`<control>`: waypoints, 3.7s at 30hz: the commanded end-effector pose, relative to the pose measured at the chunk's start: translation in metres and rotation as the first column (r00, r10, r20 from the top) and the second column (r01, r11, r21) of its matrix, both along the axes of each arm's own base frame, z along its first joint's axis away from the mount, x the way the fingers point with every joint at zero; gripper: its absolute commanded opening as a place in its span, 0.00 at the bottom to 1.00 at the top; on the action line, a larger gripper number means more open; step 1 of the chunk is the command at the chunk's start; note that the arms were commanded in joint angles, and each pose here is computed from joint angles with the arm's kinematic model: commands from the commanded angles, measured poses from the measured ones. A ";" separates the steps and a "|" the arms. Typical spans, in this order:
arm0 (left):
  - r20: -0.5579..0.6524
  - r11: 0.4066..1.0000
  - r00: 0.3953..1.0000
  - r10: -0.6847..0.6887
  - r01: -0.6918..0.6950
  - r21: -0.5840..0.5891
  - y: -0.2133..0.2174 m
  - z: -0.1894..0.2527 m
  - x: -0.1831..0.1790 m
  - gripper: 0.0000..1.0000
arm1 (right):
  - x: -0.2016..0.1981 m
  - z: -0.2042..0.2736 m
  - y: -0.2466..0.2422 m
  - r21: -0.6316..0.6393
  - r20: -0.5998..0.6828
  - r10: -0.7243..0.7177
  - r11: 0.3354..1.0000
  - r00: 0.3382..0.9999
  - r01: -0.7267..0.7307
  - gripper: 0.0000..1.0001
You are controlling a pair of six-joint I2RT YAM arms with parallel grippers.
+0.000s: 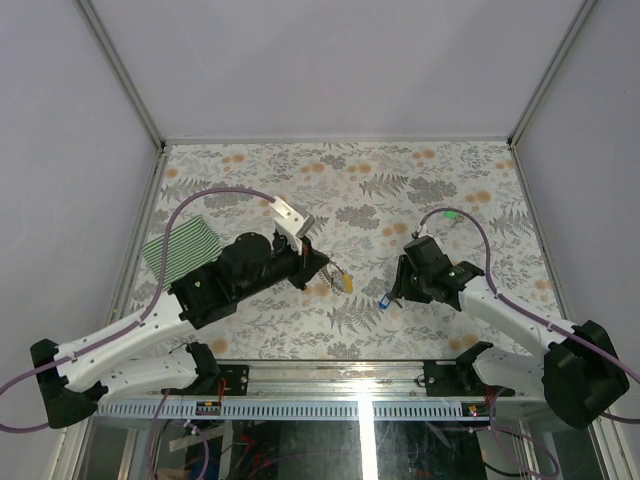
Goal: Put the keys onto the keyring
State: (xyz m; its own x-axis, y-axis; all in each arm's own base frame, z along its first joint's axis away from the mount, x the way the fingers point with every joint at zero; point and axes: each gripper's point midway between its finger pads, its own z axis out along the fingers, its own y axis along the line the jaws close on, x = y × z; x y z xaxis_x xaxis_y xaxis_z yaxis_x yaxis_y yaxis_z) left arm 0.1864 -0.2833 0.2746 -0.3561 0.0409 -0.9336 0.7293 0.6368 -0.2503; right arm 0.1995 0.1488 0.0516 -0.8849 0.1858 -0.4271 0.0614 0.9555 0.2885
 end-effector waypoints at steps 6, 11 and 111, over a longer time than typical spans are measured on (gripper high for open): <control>-0.009 1.000 1.000 -0.017 0.016 -0.019 -0.006 0.017 -0.002 0.00 | 0.024 -0.004 0.016 0.066 0.042 -0.033 0.997 0.999 0.031 0.45; 0.012 0.999 0.999 -0.030 0.030 -0.030 -0.005 0.021 -0.005 0.00 | 0.030 -0.009 0.017 0.051 0.040 -0.040 0.998 0.998 0.038 0.43; 0.399 0.985 0.909 -0.122 0.161 -0.065 -0.007 0.106 -0.006 0.00 | -0.029 0.320 0.125 -0.218 0.826 0.561 0.405 0.053 -0.888 0.00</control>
